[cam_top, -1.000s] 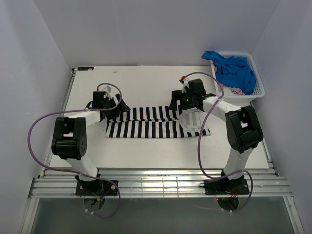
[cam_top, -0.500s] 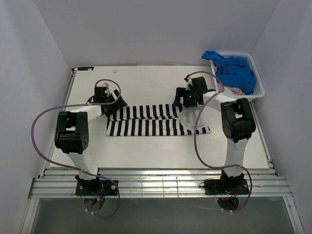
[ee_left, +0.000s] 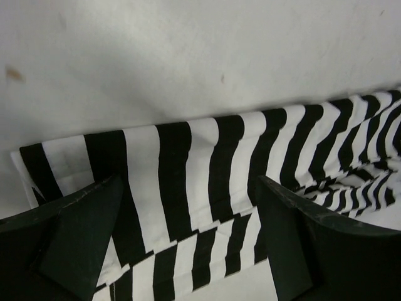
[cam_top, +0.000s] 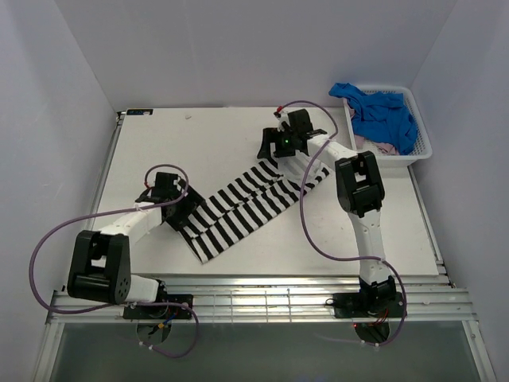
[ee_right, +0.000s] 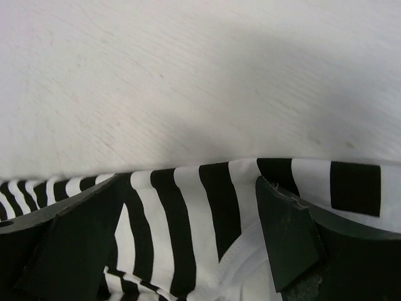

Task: Fold and stack the tank tops
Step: Fold the tank top

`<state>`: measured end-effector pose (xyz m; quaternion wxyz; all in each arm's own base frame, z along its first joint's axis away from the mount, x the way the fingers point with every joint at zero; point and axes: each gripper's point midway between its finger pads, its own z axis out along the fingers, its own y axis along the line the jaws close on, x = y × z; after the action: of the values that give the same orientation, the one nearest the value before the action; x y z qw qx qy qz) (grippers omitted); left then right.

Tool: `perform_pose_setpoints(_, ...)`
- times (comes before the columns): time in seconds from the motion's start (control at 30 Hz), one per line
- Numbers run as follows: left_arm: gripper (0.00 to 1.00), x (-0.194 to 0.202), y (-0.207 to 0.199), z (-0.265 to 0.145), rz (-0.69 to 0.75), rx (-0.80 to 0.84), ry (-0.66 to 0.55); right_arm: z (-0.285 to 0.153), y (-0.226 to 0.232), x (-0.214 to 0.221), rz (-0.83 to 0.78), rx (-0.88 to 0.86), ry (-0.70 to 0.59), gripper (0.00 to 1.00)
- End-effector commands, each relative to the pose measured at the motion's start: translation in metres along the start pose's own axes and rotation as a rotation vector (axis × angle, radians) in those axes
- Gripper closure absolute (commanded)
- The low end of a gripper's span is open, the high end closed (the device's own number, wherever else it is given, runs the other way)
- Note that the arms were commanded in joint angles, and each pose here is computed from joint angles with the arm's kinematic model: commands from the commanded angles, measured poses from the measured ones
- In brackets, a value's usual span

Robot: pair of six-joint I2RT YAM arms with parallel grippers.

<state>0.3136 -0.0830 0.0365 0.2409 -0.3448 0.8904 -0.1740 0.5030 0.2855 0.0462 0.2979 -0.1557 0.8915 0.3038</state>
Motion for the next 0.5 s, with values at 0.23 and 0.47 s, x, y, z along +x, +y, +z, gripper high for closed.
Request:
perform_pose_setpoints(0.23,0.02,0.114,0.052,-0.049,-0.297,-0.29,0.132,0.09,0.055,-0.024,0.034,-0.209,-0.119,0.1)
perform_pose_setpoints(0.47,0.02,0.145,0.03,-0.067,-0.329,-0.266,0.105,0.09,0.084,-0.03,-0.002,-0.199,-0.159,0.1)
